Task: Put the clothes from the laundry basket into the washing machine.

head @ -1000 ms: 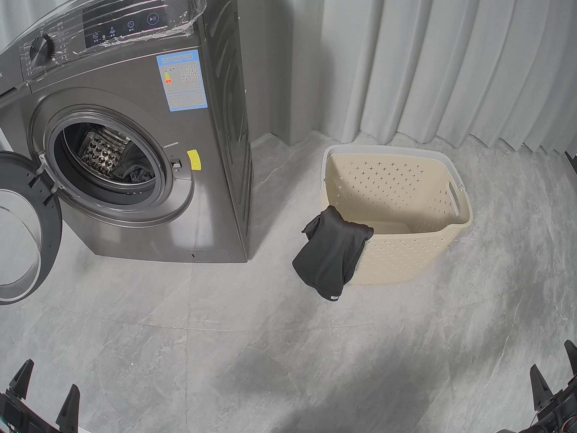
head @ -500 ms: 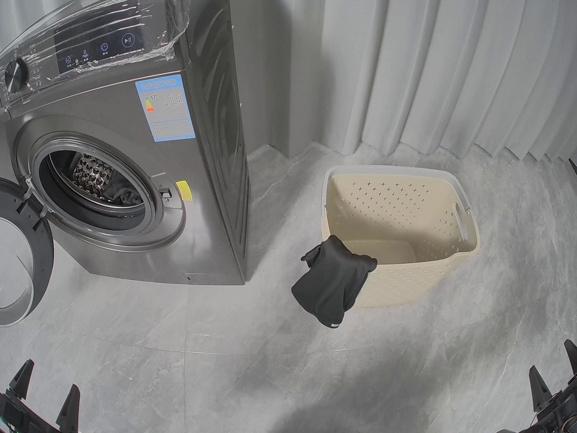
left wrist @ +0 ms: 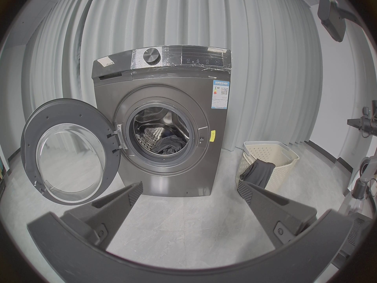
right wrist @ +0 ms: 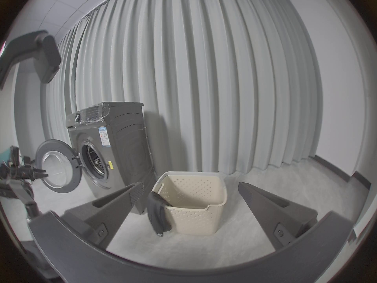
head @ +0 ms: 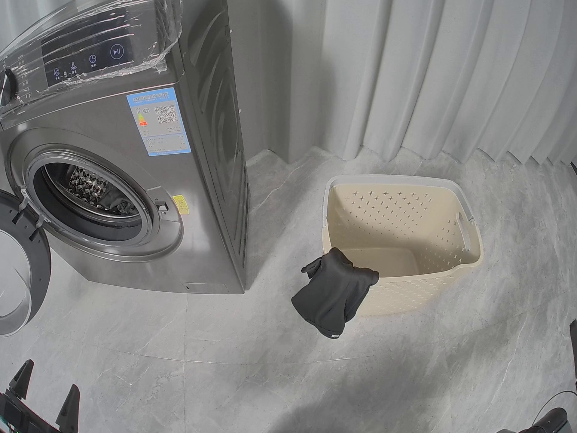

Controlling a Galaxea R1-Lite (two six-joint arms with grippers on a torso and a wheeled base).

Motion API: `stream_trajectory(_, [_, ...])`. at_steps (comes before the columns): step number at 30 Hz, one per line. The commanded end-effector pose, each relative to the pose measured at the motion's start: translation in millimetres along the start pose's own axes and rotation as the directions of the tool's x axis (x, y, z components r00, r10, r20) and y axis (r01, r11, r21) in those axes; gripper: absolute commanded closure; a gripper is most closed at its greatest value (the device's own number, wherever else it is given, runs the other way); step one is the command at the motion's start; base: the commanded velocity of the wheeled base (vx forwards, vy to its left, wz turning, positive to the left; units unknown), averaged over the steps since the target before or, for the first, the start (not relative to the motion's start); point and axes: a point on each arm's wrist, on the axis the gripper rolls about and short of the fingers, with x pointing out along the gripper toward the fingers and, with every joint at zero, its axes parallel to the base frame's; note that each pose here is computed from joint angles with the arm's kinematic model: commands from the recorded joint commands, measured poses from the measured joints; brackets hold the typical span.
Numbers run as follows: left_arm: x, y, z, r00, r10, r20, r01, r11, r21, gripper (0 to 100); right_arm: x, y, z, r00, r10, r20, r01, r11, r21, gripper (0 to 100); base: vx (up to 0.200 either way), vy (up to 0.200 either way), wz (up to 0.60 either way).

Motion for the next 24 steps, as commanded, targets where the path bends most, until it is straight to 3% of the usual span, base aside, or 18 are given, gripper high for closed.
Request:
stream_trajectory(1, [0.4,0.1,-5.1,1.000,0.000,-0.006,0.000,1.000,-0.001,0,109.7,6.0,-7.7,0.877,0.250,-0.409,-0.172,0.961,0.218,0,0.000,0.000,0.00])
stream_trajectory(3, [0.4,0.1,-5.1,1.000,0.000,-0.006,0.000,1.000,-0.001,0,136.6,8.7,-18.4,0.852,0.253,-0.458,-0.165,0.960,0.224,0,0.000,0.000,0.00])
stream_trajectory(8, [0.4,0.1,-5.1,1.000,0.000,-0.006,0.000,1.000,-0.001,0,184.8,20.8,-44.1,0.816,0.291,-0.499,-0.213,0.955,0.207,0,0.000,0.000,0.00])
stream_trajectory(13, [0.4,0.1,-5.1,1.000,0.002,-0.006,-0.002,1.000,-0.004,0,217.0,28.6,-61.6,0.825,0.297,-0.481,-0.226,0.953,0.200,0,0.000,0.000,0.00])
stream_trajectory(16, [0.4,0.1,-5.1,1.000,0.002,-0.006,-0.002,1.000,-0.003,0,226.3,32.4,-69.9,0.818,0.293,-0.495,-0.223,0.955,0.197,0,0.000,0.000,0.00])
stream_trajectory(19, [0.4,0.1,-5.1,1.000,0.002,-0.006,-0.002,1.000,-0.003,0,238.3,34.6,-86.1,0.790,0.277,-0.547,-0.205,0.960,0.189,0,0.000,0.000,0.00])
stream_trajectory(24, [0.4,0.1,-5.3,1.000,0.002,-0.007,-0.002,1.000,-0.003,0,261.0,42.3,-103.4,0.777,0.279,-0.564,-0.209,0.960,0.188,0,0.000,0.000,0.00])
